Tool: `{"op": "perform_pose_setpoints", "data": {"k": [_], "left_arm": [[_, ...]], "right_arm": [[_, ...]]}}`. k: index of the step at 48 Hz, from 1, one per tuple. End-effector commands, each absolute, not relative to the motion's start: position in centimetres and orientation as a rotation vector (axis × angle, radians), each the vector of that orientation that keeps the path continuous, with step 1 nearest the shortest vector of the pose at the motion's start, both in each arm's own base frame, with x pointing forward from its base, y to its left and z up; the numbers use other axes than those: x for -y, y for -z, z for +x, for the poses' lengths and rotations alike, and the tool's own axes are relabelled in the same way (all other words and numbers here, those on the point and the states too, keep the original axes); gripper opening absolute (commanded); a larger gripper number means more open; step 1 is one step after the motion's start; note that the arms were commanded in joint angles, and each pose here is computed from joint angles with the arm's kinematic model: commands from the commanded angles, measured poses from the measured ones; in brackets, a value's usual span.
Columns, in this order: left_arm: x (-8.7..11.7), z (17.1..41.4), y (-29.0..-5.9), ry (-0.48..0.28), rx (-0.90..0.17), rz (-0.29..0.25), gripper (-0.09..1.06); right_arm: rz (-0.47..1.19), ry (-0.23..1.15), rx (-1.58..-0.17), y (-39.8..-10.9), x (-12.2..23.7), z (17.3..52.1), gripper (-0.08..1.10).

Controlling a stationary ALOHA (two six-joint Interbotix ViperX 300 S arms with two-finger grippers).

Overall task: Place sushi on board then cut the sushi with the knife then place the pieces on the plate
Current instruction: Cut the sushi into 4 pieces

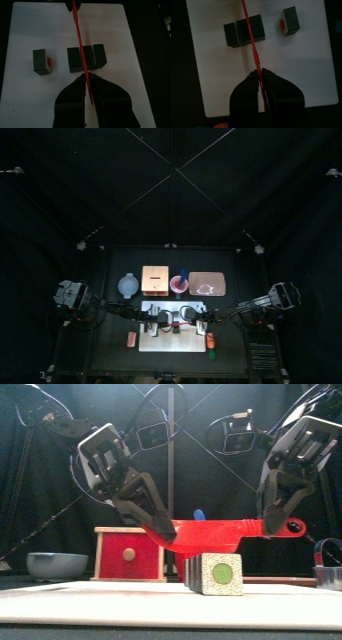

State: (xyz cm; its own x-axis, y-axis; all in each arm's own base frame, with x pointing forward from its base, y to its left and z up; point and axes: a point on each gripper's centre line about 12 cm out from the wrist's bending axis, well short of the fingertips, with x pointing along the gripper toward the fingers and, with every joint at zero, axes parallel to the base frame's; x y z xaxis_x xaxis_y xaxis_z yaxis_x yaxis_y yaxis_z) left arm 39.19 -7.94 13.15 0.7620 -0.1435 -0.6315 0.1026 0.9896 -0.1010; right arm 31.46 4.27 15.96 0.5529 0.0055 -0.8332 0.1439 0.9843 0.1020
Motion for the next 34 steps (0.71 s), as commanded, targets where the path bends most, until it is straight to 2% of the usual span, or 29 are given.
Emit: {"op": "perform_pose_setpoints", "data": {"k": [1, 34], "left_arm": [[9.09, 39.53, -14.23, 0.162, -0.659, -0.056, 0.48], [9.17, 39.36, -13.62, 0.161, -0.678, -0.058, 0.48]], "right_arm": [[0.177, 0.086, -0.957, -16.83, -4.12, 31.79, 0.36], [0.185, 0.081, -0.961, -16.3, -4.34, 31.96, 0.36]]}}
